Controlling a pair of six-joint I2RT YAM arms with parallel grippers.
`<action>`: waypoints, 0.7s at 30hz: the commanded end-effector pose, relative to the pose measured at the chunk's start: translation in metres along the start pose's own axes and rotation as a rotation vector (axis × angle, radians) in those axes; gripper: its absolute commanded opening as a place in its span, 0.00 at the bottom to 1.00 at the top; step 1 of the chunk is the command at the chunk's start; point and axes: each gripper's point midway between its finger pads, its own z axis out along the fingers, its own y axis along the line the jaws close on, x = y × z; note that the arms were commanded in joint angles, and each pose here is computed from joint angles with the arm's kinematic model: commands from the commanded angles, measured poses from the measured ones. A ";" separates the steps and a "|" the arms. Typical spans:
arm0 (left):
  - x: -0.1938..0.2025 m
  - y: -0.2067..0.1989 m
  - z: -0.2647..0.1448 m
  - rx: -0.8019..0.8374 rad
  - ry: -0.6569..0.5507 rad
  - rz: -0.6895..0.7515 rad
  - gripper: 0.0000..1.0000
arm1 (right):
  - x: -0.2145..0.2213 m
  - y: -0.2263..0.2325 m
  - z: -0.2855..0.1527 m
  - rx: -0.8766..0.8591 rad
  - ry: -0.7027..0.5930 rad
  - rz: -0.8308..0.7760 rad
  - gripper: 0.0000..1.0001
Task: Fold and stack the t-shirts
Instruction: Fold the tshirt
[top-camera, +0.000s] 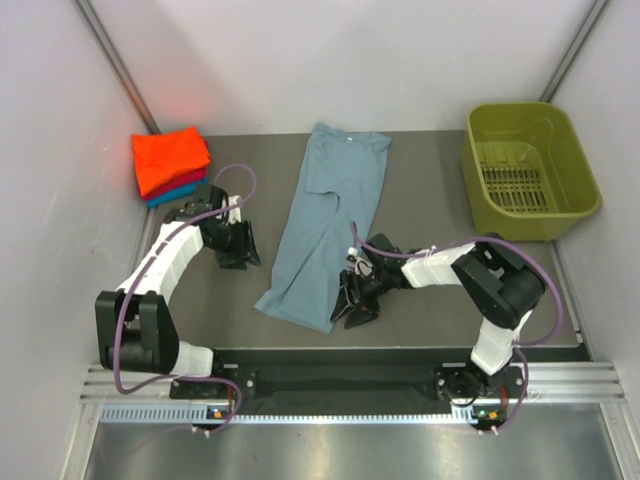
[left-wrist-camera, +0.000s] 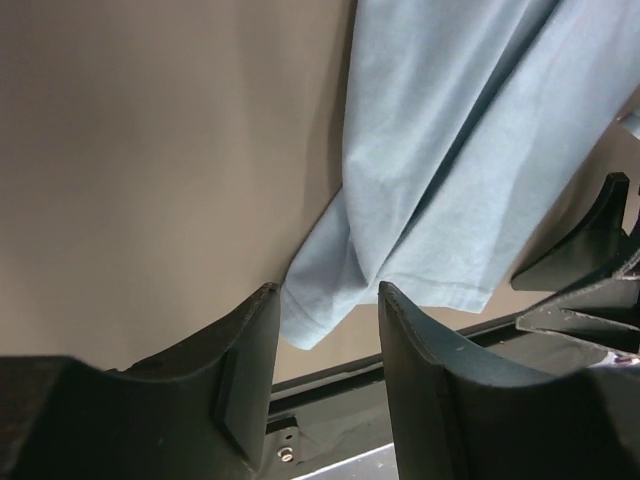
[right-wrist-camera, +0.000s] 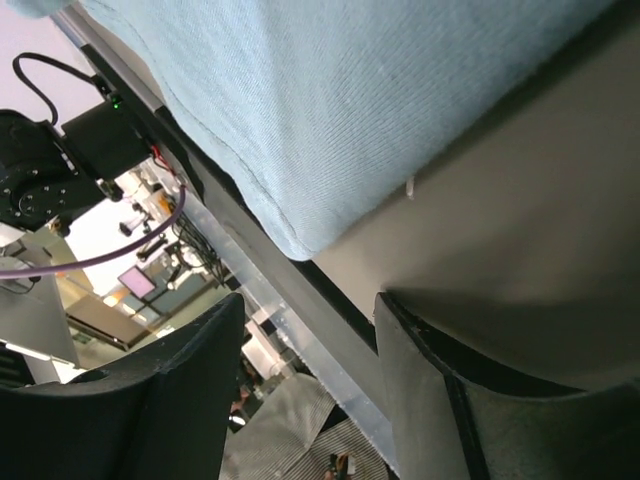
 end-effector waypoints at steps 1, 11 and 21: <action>0.002 -0.006 -0.005 0.039 -0.026 -0.028 0.49 | -0.012 -0.016 0.008 0.084 -0.059 0.012 0.56; -0.002 -0.001 -0.011 0.039 -0.047 -0.052 0.47 | -0.031 -0.012 0.030 0.121 -0.062 -0.010 0.38; 0.006 0.007 -0.014 0.035 -0.047 -0.080 0.46 | -0.021 -0.019 0.022 0.161 -0.061 -0.015 0.00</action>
